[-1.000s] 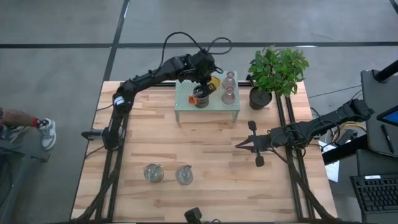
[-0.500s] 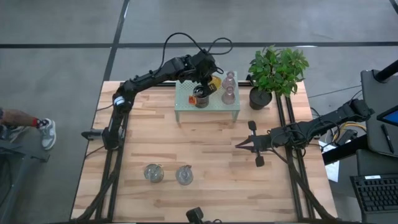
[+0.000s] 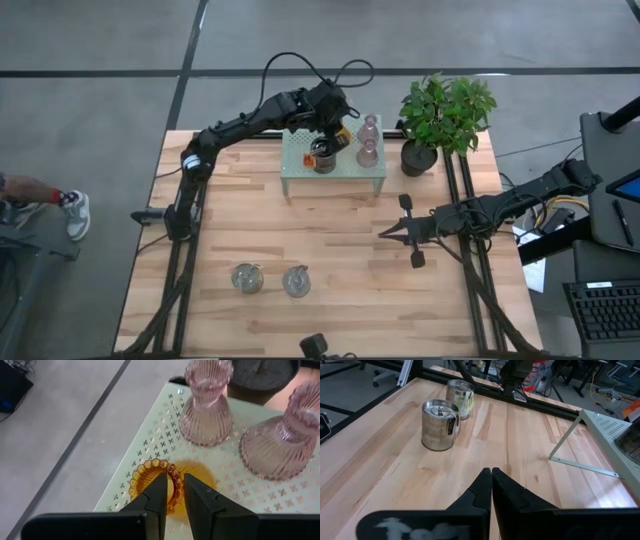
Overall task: Pick & Place candle stick holders
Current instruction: Put the orange glass candle holder on the shelf
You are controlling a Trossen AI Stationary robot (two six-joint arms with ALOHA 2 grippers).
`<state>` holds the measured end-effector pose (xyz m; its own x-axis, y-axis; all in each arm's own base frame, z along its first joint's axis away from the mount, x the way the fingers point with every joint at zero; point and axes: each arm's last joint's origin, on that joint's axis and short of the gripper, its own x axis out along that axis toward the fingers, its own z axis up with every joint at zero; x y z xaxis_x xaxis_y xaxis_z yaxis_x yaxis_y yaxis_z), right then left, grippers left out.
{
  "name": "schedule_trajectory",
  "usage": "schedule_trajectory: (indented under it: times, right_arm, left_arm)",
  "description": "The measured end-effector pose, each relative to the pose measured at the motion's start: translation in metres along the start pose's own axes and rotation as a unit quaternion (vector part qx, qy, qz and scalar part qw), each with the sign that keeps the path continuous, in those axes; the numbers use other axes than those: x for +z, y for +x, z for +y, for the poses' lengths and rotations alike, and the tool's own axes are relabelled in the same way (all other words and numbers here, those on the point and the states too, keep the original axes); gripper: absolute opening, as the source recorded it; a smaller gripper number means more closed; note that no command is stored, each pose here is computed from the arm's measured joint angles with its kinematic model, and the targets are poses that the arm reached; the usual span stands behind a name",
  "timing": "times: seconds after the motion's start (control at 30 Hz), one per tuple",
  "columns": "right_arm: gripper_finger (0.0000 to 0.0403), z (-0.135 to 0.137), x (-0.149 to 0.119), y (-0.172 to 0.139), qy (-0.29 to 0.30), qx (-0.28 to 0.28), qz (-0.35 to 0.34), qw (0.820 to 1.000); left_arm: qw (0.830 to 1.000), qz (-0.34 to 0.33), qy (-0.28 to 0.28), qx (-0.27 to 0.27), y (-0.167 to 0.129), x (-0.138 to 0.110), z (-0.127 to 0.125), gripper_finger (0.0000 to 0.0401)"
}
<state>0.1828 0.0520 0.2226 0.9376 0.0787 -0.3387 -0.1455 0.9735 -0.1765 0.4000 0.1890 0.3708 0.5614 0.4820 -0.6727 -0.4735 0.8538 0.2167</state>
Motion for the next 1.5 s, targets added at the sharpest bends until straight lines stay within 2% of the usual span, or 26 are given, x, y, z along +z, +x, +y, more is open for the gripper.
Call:
schedule_trajectory:
  times: [0.27, 0.43, 0.67, 0.87, 1.03, 1.2, 1.33, 1.5]
  right_arm:
    - [0.0008, 0.0, 0.0, 0.0, 0.0, 0.0, 0.0, 1.0]
    - [0.0008, 0.0, 0.0, 0.0, 0.0, 0.0, 0.0, 1.0]
    - [0.0008, 0.0, -0.001, 0.0, 0.0, 0.0, 0.004, 1.0]
    - [0.0008, 0.001, -0.006, 0.0, 0.0, 0.001, 0.011, 1.0]
    - [0.0008, 0.001, -0.006, 0.0, 0.001, 0.001, 0.01, 1.0]
    - [0.0008, 0.0, -0.003, 0.0, 0.003, 0.0, 0.003, 1.0]
    - [0.0008, 0.0, -0.002, 0.0, 0.003, 0.0, 0.002, 1.0]
    - [0.0008, 0.0, -0.002, 0.0, 0.003, 0.0, 0.002, 1.0]
  left_arm:
    - [0.999, -0.04, -0.012, -0.001, 0.0, 0.008, 0.0, 0.006]
    - [0.999, -0.041, -0.013, 0.0, -0.002, 0.009, 0.0, 0.006]
    - [0.998, -0.048, -0.015, 0.047, -0.016, 0.015, 0.006, 0.005]
    - [0.995, 0.003, -0.003, 0.095, -0.027, 0.007, 0.015, 0.0006]
    - [0.993, 0.037, -0.031, 0.103, -0.024, -0.002, 0.025, 0.0006]
    - [0.994, 0.037, -0.042, 0.089, -0.019, -0.004, 0.026, 0.0003]
    - [0.997, 0.033, -0.064, 0.025, -0.009, -0.007, 0.024, 0.0002]
    - [0.996, 0.036, -0.065, 0.041, -0.006, -0.009, 0.025, 0.0004]
